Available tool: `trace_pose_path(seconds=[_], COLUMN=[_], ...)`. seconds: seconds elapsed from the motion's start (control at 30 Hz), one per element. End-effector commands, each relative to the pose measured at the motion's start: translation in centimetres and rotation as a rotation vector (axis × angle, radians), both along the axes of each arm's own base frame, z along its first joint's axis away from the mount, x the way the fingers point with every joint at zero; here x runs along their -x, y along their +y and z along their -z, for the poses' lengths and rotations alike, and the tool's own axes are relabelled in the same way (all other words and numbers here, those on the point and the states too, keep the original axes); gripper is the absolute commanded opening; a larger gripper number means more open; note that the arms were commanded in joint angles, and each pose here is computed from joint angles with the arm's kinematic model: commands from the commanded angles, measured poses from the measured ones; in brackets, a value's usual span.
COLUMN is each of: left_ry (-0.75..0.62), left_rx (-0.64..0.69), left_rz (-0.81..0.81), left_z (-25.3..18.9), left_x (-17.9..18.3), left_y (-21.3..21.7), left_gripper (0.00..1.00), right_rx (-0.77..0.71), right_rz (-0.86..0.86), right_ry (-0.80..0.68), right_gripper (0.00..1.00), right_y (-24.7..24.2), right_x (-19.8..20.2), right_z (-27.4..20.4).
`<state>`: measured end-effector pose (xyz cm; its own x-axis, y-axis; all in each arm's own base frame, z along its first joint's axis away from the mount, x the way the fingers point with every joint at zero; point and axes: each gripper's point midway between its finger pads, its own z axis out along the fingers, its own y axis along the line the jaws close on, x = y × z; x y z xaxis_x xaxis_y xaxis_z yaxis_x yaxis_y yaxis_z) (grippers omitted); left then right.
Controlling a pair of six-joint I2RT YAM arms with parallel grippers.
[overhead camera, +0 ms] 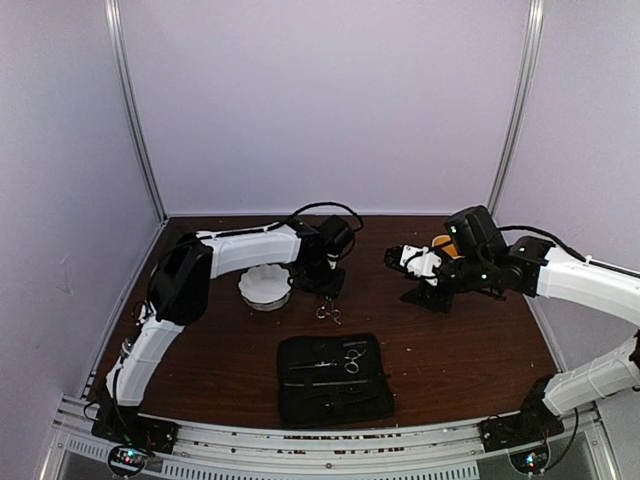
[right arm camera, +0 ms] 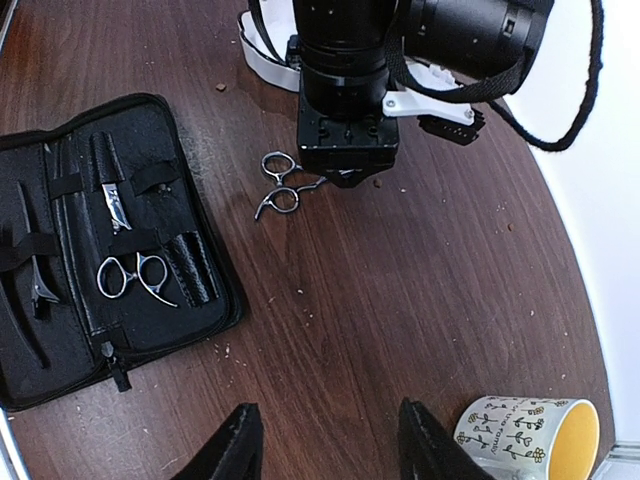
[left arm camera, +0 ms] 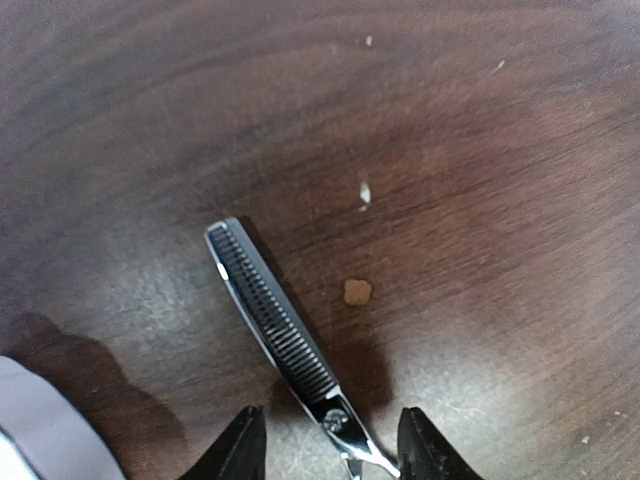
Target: Sort the hair-cutting tools
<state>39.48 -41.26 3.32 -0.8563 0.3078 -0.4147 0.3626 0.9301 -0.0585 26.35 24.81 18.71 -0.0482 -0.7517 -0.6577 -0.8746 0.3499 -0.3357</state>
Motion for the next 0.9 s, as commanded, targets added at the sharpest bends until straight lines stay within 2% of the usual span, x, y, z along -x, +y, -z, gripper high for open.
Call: trace_pose_path(seconds=[0.0,0.13,0.23,0.33,0.87], left_ry=[0.002,0.020,0.044,0.064,0.194], left_rx=[0.020,0.016,0.014,0.000,-0.189], left_rz=[-0.002,0.013,0.039,0.070,0.364], left_z=[0.6,1.3,1.7,1.8,1.8], left_x=[-0.5,-0.2,0.5,1.5,9.1], left_y=[-0.6,-0.6,-0.5,0.0,6.8], left_gripper=[0.45,0.36,0.25,0.20,0.11], right_rx=[-0.003,0.004,0.006,0.008,0.024], right_rz=[-0.009,-0.012,-0.012,-0.011,-0.023], right_ry=[-0.006,0.000,0.001,0.000,0.012], right_gripper=[0.47,0.47,0.47,0.47,0.47], right_y=[0.1,0.1,0.1,0.1,0.1], right_x=[-0.1,-0.1,-0.2,-0.2,-0.1], right_z=[0.2,0.5,0.6,0.6,1.2])
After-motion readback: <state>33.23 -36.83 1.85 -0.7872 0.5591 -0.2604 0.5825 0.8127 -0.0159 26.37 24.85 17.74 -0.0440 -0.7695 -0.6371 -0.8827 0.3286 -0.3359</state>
